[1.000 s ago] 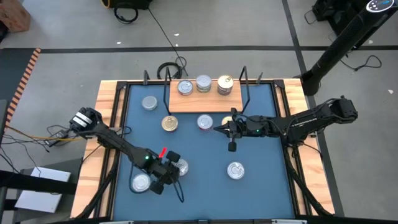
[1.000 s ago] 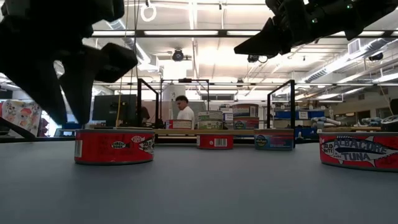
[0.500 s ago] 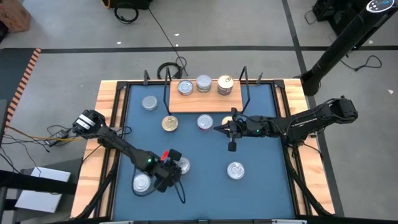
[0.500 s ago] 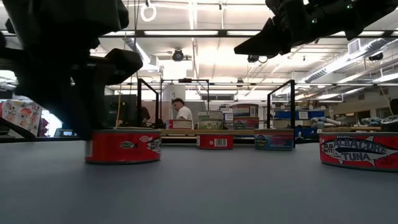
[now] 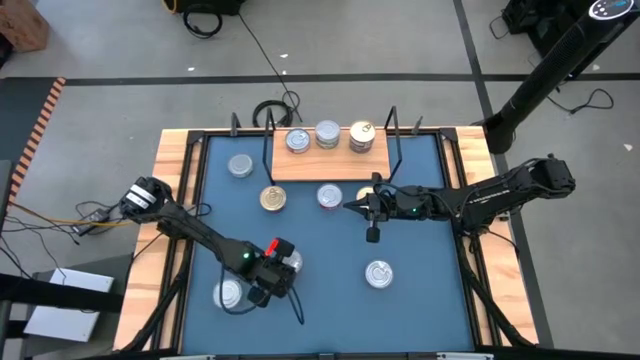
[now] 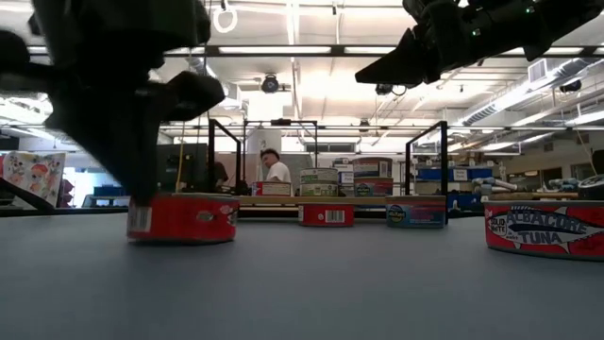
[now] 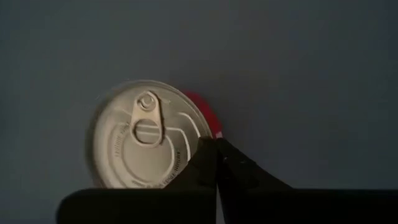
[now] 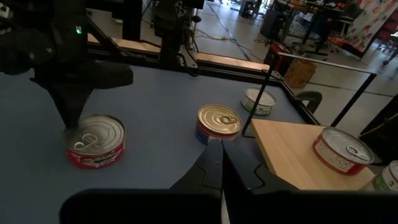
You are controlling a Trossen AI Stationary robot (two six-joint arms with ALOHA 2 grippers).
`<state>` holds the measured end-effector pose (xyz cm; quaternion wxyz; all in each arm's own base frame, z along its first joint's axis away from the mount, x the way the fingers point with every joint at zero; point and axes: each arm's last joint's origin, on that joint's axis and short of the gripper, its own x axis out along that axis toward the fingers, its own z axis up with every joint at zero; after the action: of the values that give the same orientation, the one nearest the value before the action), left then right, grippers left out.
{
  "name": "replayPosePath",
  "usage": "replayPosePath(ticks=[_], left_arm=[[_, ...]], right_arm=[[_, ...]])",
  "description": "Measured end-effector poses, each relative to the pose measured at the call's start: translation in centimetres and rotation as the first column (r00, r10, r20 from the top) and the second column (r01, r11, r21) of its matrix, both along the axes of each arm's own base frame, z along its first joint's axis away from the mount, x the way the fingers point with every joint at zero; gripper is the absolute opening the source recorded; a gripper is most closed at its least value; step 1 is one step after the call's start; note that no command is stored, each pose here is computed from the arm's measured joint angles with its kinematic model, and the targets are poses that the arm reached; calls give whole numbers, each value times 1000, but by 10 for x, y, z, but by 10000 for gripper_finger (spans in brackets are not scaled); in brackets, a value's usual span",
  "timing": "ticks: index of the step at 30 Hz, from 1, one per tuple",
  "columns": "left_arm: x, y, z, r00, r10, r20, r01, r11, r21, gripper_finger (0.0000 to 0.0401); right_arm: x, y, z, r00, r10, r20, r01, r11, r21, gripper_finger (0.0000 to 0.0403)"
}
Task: Stack canned seafood by type on shelf
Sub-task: Stack the red tuna can on top of the other red tuna can on the shelf
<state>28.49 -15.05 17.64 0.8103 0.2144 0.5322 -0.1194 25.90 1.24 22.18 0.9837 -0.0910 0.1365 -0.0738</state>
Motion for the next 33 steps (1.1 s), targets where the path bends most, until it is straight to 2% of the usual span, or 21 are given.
replayPosePath(ticks=[5, 14, 19, 23, 28, 33], left_arm=[[12, 6, 19, 1000, 3, -12, -4, 1000, -31, 1], [31, 25, 37, 998, 48, -34, -55, 973, -222, 1], [37, 40, 38, 993, 93, -69, -110, 942, -318, 0], [38, 47, 41, 991, 110, -74, -129, 928, -350, 0], [40, 52, 56, 991, 130, -37, -132, 880, -457, 0], [40, 63, 63, 980, 194, -43, -189, 845, -500, 0]], right_arm=[[0, 0, 0, 1000, 0, 0, 0, 1000, 0, 8], [0, 0, 0, 1000, 0, 0, 0, 1000, 0, 9], [0, 0, 0, 1000, 0, 0, 0, 1000, 0, 10], [0, 0, 0, 1000, 0, 1, 0, 1000, 0, 9], [0, 0, 0, 1000, 0, 1, 0, 1000, 0, 12], [0, 0, 0, 1000, 0, 2, 0, 1000, 0, 11]])
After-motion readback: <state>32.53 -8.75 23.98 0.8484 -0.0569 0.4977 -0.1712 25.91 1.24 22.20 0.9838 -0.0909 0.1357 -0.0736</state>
